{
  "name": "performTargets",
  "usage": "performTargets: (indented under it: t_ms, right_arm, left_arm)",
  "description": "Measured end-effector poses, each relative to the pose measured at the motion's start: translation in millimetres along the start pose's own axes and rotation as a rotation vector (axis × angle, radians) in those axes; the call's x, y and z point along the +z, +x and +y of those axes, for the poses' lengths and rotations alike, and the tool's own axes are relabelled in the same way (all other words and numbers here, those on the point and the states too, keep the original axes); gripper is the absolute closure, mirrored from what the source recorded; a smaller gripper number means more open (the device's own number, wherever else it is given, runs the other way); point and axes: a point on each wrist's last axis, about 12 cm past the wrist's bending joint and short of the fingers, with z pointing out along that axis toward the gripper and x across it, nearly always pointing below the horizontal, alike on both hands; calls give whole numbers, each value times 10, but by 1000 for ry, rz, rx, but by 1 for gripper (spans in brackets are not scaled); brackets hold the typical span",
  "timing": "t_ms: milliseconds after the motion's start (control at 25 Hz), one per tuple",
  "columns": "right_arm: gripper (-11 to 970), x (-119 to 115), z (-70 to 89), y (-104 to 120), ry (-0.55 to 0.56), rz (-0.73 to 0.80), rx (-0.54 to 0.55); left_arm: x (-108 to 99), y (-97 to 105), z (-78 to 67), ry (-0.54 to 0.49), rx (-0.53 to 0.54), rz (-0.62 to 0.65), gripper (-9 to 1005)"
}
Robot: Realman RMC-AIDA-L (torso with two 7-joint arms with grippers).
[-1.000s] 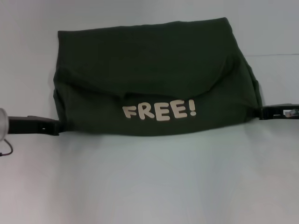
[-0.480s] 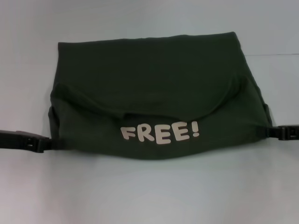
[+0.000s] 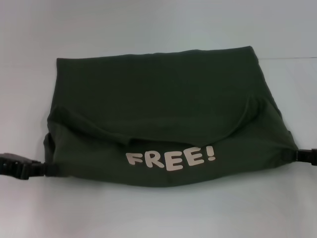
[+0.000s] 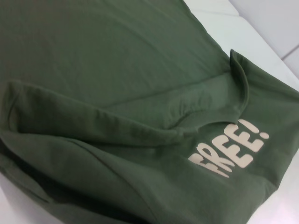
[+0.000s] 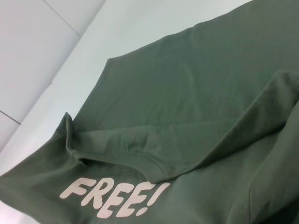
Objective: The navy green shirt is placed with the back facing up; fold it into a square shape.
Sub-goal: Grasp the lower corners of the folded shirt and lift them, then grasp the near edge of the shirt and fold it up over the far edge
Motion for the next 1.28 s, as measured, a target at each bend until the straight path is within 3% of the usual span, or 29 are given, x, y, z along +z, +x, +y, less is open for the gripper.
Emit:
performTargets:
  t_ms: [360, 600, 880, 1280]
  right_arm:
    - [904, -302, -39, 235, -36, -61, 50]
    - [904, -364, -42, 211, -46, -113, 40]
    - [903, -243, -23, -112, -37, -203, -9]
    - [903, 111, 40, -764, 57, -315, -83]
  left_arm:
    - [-139, 75, -38, 33, -10, 7, 978]
    - [-190, -10, -47, 53, 2, -75, 978]
    - [-212, -228, -6, 23, 17, -258, 978]
    - [49, -626, 147, -117, 31, -413, 978]
